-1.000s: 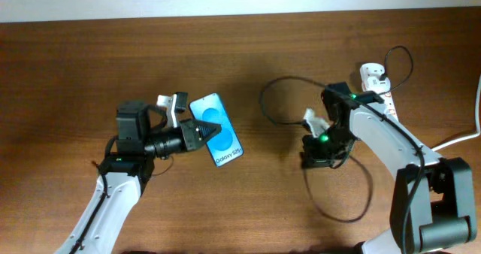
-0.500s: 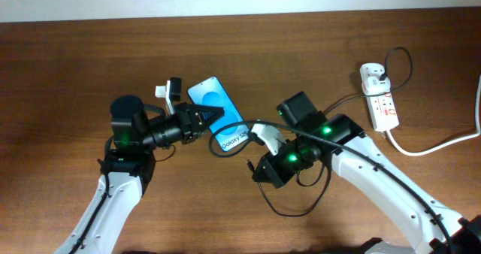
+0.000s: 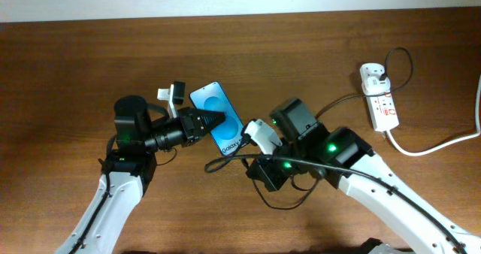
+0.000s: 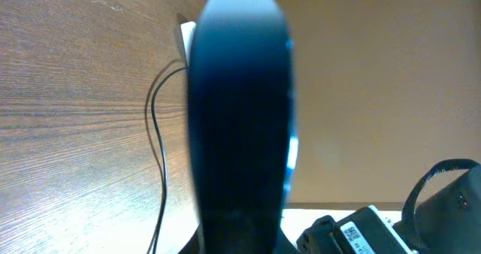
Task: Plug charger to phone and switch on socket
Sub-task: 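Push the USB-C plug into the phone port with the right gripper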
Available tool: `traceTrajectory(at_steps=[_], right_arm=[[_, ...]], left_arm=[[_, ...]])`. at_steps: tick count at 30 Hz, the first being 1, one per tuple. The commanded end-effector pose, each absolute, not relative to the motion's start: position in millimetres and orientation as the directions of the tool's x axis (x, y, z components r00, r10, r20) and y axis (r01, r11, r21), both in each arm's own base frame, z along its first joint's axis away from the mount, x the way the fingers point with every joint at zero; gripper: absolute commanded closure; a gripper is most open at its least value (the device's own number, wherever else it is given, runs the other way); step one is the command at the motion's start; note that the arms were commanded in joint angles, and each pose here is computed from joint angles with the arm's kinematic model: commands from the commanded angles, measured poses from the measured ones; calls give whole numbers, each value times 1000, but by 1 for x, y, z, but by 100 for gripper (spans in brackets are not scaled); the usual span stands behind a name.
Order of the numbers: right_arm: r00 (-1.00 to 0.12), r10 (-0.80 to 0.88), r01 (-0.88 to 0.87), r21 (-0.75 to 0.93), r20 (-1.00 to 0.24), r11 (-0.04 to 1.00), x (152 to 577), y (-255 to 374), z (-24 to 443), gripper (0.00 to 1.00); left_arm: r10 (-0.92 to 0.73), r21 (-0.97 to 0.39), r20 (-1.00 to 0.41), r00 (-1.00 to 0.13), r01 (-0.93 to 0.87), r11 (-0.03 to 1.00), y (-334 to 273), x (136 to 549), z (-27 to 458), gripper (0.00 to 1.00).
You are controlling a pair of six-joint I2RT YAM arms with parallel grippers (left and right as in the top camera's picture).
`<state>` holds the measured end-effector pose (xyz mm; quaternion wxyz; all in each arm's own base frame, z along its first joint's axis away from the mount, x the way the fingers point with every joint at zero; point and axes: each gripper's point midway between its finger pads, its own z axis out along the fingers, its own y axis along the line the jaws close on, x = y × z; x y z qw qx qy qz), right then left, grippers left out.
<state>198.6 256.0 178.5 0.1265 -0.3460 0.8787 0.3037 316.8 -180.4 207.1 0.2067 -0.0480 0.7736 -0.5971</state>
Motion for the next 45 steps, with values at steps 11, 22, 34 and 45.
traceTrajectory(at_steps=[11, 22, 34, 45], right_arm=[[-736, -517, -675, 415, -437, 610, 215, 262, 172, 96], [-779, -503, -627, 465, -375, 625, 212, 266, 162, 96], [-787, -513, -615, 498, -342, 611, 202, 265, 162, 96], [-778, -505, -627, 525, -374, 576, 203, 273, 169, 96]], left_arm=[[-281, -925, -319, -905, 232, 301, -183, 313, 208, 100], [-282, -924, -321, -904, 234, 301, -183, 314, 208, 100], [-276, -916, -342, -898, 254, 310, -183, 314, 208, 100], [-260, -912, -355, -898, 272, 306, -184, 311, 208, 100]])
